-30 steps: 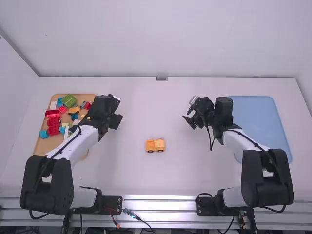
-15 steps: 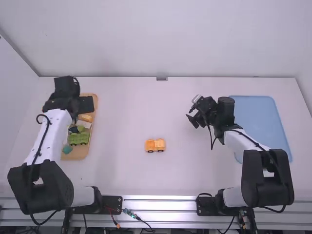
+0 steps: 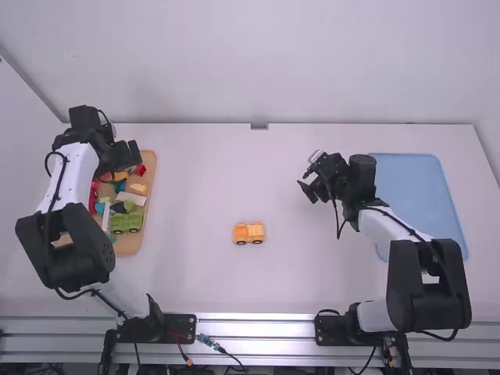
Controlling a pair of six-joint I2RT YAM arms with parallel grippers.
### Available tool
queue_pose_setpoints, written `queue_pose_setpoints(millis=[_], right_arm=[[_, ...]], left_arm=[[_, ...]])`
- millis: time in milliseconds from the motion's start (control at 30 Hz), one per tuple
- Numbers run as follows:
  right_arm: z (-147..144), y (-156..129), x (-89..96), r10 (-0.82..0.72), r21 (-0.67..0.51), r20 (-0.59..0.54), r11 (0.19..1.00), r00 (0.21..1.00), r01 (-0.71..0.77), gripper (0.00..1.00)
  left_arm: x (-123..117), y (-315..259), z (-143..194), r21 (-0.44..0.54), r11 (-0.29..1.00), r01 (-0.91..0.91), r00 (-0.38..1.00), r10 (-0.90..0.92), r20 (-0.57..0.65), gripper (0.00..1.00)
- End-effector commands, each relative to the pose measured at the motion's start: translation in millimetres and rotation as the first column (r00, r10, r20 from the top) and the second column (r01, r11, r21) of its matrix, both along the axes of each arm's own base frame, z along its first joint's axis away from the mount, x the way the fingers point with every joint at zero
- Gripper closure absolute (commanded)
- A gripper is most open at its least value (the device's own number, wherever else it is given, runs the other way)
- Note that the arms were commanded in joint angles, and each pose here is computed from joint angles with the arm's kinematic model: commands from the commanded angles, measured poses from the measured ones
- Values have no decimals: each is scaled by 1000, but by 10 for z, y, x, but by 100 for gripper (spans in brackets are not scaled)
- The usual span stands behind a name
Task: Assemble lego blocks to make yellow taxi
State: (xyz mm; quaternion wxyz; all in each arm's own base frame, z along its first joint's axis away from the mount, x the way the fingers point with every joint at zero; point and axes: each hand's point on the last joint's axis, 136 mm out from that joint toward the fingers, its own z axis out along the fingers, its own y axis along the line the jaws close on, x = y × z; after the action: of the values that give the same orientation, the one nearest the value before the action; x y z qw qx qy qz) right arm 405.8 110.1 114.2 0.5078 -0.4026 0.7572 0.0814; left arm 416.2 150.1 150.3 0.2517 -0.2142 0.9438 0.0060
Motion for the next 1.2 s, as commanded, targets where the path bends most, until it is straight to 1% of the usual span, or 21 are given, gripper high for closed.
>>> queue_pose_setpoints(millis=[0,67,200,267,300,367,533,767,867,967,1033,1067,1167], right_arm=[[225,9,72,-17,35,40,999,999,16,1],[253,-3,93,-36,57,38,998,999,34,1],[262,-41,125,-74,69,31,995,997,72,1],[263,-37,123,-74,74,28,995,997,72,1],[262,-28,121,-72,73,28,995,997,70,1],[257,-35,120,-74,73,25,995,997,72,1],[259,-20,113,-66,76,25,995,997,64,1],[259,-20,113,-67,77,24,995,997,65,1],[258,-20,112,-66,77,23,995,998,64,0],[244,-20,104,-66,76,17,995,998,65,1],[235,-21,100,-66,75,13,995,998,65,1],[229,-22,97,-67,74,10,995,998,66,1],[221,-21,92,-66,74,6,995,998,66,1]], left_arm=[[30,-71,-67,-82,994,-68,997,70,22,1],[16,-44,-132,-126,980,-157,987,161,24,1],[21,-54,-214,-175,953,-248,966,256,26,1],[6,-19,-240,-176,939,-296,953,303,18,1],[-33,73,-282,-155,913,-377,924,382,4,1],[-55,144,-323,-138,891,-432,900,436,-6,1],[-40,148,-401,-158,864,-479,877,477,-53,1],[-11,80,-579,-164,811,-561,825,531,-196,0],[-2,12,-643,-180,765,-618,783,579,-226,0],[-5,-66,-714,-188,740,-646,761,603,-238,0],[35,-108,-755,-192,753,-630,775,591,-225,1],[84,-136,-788,-197,764,-614,788,580,-207,0],[80,-158,-848,-185,767,-615,787,583,-201,1]])
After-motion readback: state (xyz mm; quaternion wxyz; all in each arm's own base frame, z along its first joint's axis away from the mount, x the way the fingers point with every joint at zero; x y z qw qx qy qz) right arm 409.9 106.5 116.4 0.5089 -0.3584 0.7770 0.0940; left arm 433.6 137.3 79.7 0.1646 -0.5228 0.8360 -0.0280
